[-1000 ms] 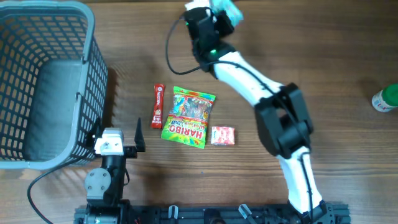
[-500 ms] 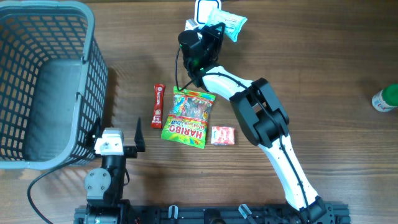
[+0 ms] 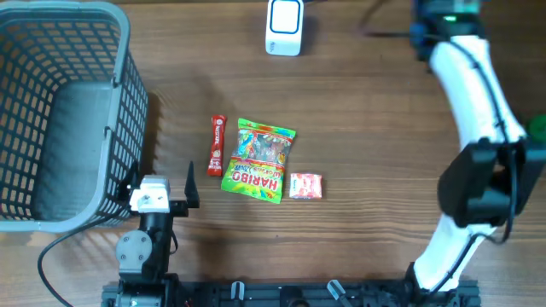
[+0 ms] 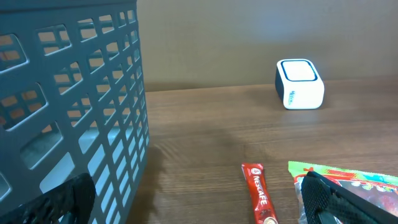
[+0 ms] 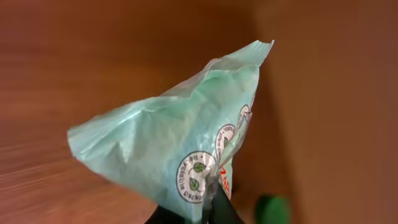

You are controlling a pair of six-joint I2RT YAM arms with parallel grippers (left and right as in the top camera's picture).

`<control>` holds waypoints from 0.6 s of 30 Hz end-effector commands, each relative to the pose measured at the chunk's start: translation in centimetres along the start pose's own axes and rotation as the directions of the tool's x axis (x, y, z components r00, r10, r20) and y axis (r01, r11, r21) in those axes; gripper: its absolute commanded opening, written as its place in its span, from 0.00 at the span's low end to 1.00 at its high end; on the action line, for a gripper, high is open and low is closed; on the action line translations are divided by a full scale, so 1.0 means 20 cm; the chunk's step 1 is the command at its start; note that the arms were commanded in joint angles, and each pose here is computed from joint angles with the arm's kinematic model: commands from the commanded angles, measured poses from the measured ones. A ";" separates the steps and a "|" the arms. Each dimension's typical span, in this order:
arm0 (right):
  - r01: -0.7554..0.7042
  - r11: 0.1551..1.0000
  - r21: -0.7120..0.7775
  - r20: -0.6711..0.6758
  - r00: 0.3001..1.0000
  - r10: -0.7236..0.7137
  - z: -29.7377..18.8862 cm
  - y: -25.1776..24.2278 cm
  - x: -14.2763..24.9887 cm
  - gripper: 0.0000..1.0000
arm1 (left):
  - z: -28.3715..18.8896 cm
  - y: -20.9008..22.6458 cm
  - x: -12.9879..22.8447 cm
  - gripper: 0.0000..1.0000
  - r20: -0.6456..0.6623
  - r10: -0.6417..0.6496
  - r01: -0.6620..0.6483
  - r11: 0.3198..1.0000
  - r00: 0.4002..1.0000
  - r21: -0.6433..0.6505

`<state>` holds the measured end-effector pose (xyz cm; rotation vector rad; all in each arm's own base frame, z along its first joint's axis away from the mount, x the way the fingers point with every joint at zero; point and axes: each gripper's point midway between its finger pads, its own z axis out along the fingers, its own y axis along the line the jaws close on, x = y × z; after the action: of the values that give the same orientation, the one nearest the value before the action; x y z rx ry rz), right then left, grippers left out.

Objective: Scan the item barcode
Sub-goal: 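Carry the wipes pack right and drop it near the jar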

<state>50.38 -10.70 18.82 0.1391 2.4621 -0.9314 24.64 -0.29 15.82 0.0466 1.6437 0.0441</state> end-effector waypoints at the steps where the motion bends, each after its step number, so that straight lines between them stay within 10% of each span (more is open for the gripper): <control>1: -0.258 0.952 -0.163 -0.195 0.955 0.225 0.34 0.07 0.23 0.04 | 0.00 0.00 0.00 1.00 0.003 -0.006 0.006 1.000 1.000 -0.001; 6: -0.399 0.913 -0.083 -0.365 0.865 0.345 0.67 -0.13 0.53 0.05 | 0.00 0.00 0.00 1.00 0.003 -0.006 0.006 1.000 1.000 -0.001; 7: -0.409 0.910 -0.074 -0.367 0.859 0.357 0.66 -0.17 0.53 0.17 | 0.00 0.00 0.00 1.00 0.003 -0.006 0.006 1.000 1.000 -0.001; 9: -0.447 0.889 -0.097 -0.343 0.854 0.392 0.56 -0.23 0.44 0.97 | 0.00 0.00 0.00 1.00 0.003 -0.006 0.006 1.000 1.000 -0.001; 12: -0.479 0.799 -0.363 -0.309 0.871 0.382 0.25 -0.11 0.19 1.00 | 0.00 0.00 0.00 1.00 0.003 -0.006 0.006 1.000 1.000 -0.001; 14: -0.445 0.589 -0.675 -0.357 0.895 0.267 -0.27 0.20 0.08 1.00 | 0.00 0.00 0.00 1.00 0.003 -0.006 0.006 1.000 1.000 -0.001; 18: -0.375 0.510 -0.774 -0.490 0.865 -0.106 -0.80 0.58 0.40 1.00 | 0.00 0.00 0.00 1.00 0.003 -0.006 0.006 1.000 1.000 -0.001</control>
<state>43.41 0.79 18.54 0.3318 2.8499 0.3368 24.64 -0.29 15.82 0.0466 1.6437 0.0441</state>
